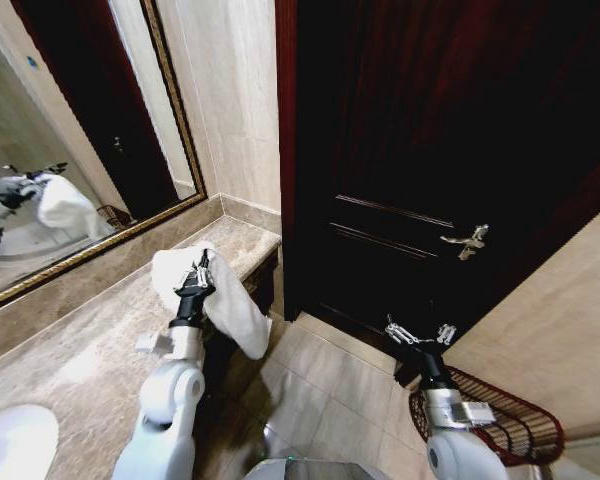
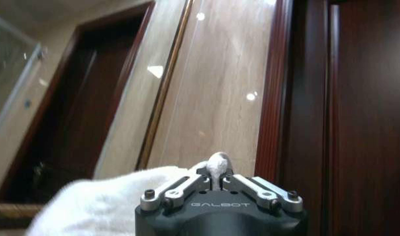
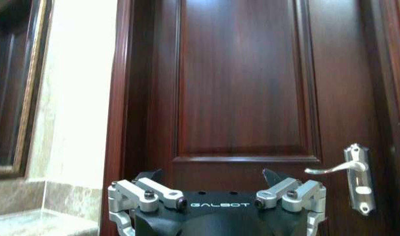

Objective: Discard the used towel into the hamper.

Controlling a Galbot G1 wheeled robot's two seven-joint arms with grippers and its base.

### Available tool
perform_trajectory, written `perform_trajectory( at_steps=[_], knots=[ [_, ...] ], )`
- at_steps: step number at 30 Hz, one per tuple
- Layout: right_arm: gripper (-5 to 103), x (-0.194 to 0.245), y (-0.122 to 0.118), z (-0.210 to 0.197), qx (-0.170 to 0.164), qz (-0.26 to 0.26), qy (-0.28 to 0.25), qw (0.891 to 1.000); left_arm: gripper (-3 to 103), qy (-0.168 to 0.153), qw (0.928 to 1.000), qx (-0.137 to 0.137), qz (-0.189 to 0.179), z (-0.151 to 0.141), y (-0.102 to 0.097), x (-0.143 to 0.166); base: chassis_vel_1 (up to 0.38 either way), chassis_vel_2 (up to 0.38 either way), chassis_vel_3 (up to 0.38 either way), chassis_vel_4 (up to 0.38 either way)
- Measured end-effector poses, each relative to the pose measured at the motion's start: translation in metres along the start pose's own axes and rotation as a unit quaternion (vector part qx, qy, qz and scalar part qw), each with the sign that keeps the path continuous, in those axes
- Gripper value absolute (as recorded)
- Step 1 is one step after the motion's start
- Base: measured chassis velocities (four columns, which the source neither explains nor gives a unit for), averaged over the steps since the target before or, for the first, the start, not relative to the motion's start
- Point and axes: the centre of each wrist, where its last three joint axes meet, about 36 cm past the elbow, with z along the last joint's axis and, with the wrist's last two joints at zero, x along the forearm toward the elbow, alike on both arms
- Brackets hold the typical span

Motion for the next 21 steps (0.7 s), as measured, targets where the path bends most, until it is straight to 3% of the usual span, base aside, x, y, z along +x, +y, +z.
perform_trajectory(
  at_steps=[3, 6, 11, 21],
  knots=[
    [100, -0.001, 0.002, -0.005, -0.011, 0.006, -0.019, 1.0, 4, -0.004, 0.9994, -0.032, 0.007, -0.013, -0.008, 0.019, 0.0, 0.0, 0.0, 0.0],
    [100, -0.002, 0.005, -0.009, -0.012, 0.019, -0.04, 0.999, 4, -0.008, 0.9989, -0.045, 0.009, -0.022, -0.009, 0.022, 0.0, 0.0, 0.0, 0.0],
    [100, -0.008, 0.006, -0.013, 0.003, 0.039, -0.093, 0.995, 4, -0.012, 0.9984, -0.055, 0.006, -0.036, -0.011, 0.029, 0.0, 0.0, 0.0, 0.0],
    [100, -0.006, 0.008, -0.021, 0.013, 0.041, -0.132, 0.99, 4, -0.015, 0.9971, -0.068, 0.029, -0.035, -0.017, 0.033, -0.029, -0.038, -0.038, -0.03]
  ],
)
